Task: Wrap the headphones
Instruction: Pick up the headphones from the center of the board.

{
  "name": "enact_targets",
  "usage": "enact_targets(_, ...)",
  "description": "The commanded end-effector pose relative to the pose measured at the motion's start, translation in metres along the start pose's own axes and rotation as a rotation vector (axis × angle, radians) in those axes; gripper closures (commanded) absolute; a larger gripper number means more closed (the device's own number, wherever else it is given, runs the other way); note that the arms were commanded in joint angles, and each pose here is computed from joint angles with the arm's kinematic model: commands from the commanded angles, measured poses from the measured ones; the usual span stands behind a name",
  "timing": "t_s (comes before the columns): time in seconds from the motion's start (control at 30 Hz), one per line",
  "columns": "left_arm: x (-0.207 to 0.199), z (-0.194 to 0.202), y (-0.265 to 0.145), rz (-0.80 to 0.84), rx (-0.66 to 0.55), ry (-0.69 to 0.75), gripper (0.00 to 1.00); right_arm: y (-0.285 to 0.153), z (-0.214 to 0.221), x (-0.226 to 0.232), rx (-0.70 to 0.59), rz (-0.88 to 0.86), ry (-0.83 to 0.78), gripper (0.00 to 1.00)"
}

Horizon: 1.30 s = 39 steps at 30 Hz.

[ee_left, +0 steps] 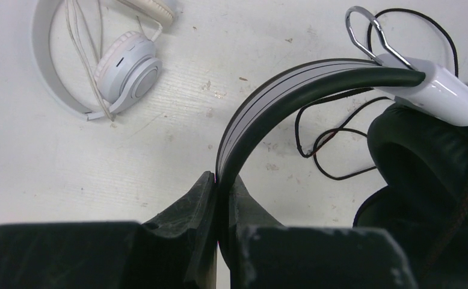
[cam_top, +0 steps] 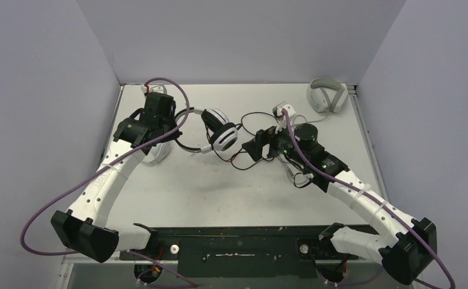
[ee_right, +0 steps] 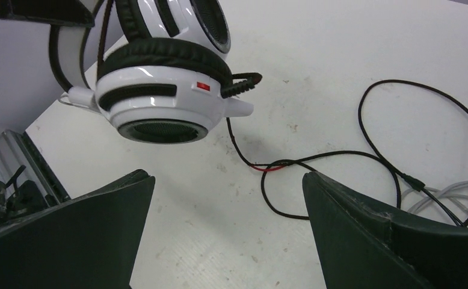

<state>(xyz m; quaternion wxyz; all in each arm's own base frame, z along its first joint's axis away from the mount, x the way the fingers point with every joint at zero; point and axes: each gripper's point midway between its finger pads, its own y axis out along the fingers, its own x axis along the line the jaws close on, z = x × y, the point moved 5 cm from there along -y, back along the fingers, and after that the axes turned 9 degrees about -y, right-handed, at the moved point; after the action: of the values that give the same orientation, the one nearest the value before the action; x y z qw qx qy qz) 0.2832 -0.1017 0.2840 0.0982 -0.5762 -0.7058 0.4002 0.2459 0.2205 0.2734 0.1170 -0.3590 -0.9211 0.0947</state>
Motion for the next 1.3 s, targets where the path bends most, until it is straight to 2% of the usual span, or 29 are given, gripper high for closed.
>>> enact_targets(0.0,-0.030,-0.044,-0.045,0.168,-0.101,-0.051,1.00,-0.006,-0.007,-0.008,-0.169,0.051,-0.087,0.00)
enact_targets(0.2,-0.045,-0.056,-0.076,0.279,-0.091,-0.066,1.00,-0.005,0.013,-0.010,-0.285,0.042,-0.128,0.00)
enact_targets(0.43,-0.060,-0.064,-0.107,0.413,-0.068,-0.064,1.00,0.020,0.033,-0.015,-0.288,0.000,-0.244,0.00)
enact_targets(0.73,-0.075,-0.071,-0.148,0.593,-0.061,-0.063,1.00,0.049,0.047,-0.022,-0.325,-0.028,-0.300,0.00)
enact_targets(0.9,-0.083,-0.081,-0.173,0.677,-0.080,-0.089,1.00,0.063,0.061,-0.016,-0.350,-0.139,-0.333,0.00)
enact_targets(1.27,-0.095,-0.093,-0.215,0.827,-0.090,-0.127,1.00,0.083,0.066,-0.052,-0.399,-0.060,-0.351,0.00)
